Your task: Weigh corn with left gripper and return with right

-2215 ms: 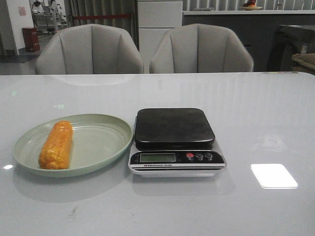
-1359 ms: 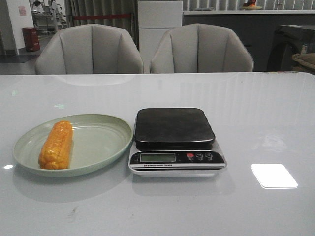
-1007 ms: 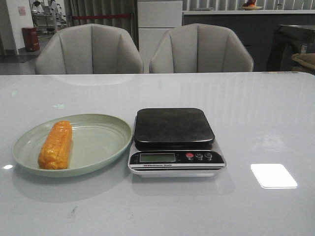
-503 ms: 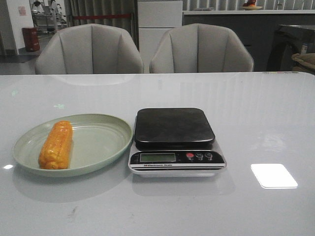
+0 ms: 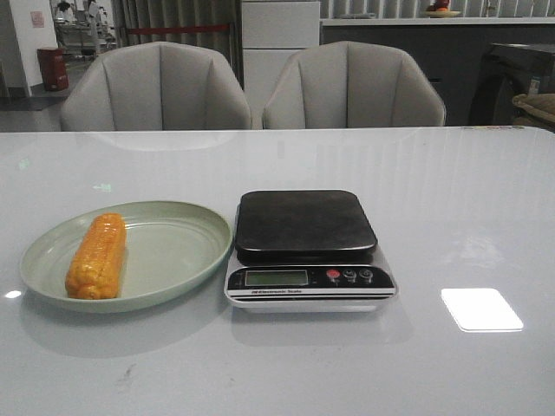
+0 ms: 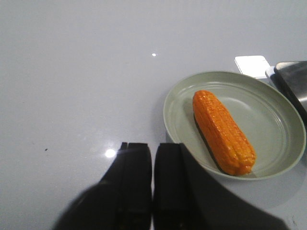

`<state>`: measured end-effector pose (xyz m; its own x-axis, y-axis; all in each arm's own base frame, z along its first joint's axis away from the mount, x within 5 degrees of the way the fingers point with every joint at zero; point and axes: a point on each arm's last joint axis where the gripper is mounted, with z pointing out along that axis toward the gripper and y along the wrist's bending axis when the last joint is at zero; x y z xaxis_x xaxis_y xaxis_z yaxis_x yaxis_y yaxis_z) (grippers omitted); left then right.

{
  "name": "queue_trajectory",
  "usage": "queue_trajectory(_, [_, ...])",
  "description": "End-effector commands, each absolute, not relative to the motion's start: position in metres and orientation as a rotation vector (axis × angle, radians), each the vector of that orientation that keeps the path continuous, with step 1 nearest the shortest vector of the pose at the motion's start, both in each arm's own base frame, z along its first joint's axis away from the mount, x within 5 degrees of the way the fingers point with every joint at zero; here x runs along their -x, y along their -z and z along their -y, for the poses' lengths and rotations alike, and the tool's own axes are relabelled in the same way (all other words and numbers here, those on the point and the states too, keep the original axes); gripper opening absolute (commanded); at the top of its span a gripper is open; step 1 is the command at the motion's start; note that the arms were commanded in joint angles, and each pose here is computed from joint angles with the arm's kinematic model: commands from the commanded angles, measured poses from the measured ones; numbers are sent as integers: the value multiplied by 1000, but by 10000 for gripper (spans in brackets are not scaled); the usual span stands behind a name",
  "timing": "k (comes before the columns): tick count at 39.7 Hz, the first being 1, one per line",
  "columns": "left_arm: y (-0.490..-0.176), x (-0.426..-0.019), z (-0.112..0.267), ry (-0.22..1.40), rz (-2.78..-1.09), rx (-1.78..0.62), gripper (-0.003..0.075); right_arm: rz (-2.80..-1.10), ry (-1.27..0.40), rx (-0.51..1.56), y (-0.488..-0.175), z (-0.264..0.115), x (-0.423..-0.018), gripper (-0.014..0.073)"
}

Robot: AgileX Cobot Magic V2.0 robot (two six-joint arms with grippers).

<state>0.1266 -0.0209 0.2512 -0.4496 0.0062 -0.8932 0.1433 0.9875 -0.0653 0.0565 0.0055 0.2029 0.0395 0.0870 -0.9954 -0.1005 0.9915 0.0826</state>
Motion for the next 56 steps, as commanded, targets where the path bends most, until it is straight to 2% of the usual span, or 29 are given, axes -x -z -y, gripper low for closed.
queue_trajectory(1, [-269,-136,27,193,-1932,-120,125,-1433,-128,16,-208,-5,-55,185])
queue_trajectory(10, [-281,-150,36,217,-1927,-156,143,-1433,-128,16,-208,-5,-55,185])
queue_trajectory(14, [-287,-161,39,233,-1959,-145,238,-1433,-128,16,-208,-5,-55,185])
queue_trajectory(20, [-293,-178,44,277,-1983,-97,457,-1433,-128,16,-208,-5,-55,185])
queue_trajectory(24, [-291,-192,50,293,-2026,-102,526,-1433,-128,16,-208,-5,-55,185])
queue_trajectory(36, [-273,-240,103,359,-2199,-281,525,-1433,-128,16,-208,-5,-55,185])
queue_trajectory(44, [-251,-271,118,350,-2316,-292,525,-1433,-128,16,-208,-5,-55,185])
queue_trajectory(56, [-222,-297,130,357,-2468,-267,524,-1433,-128,16,-208,-5,-55,185])
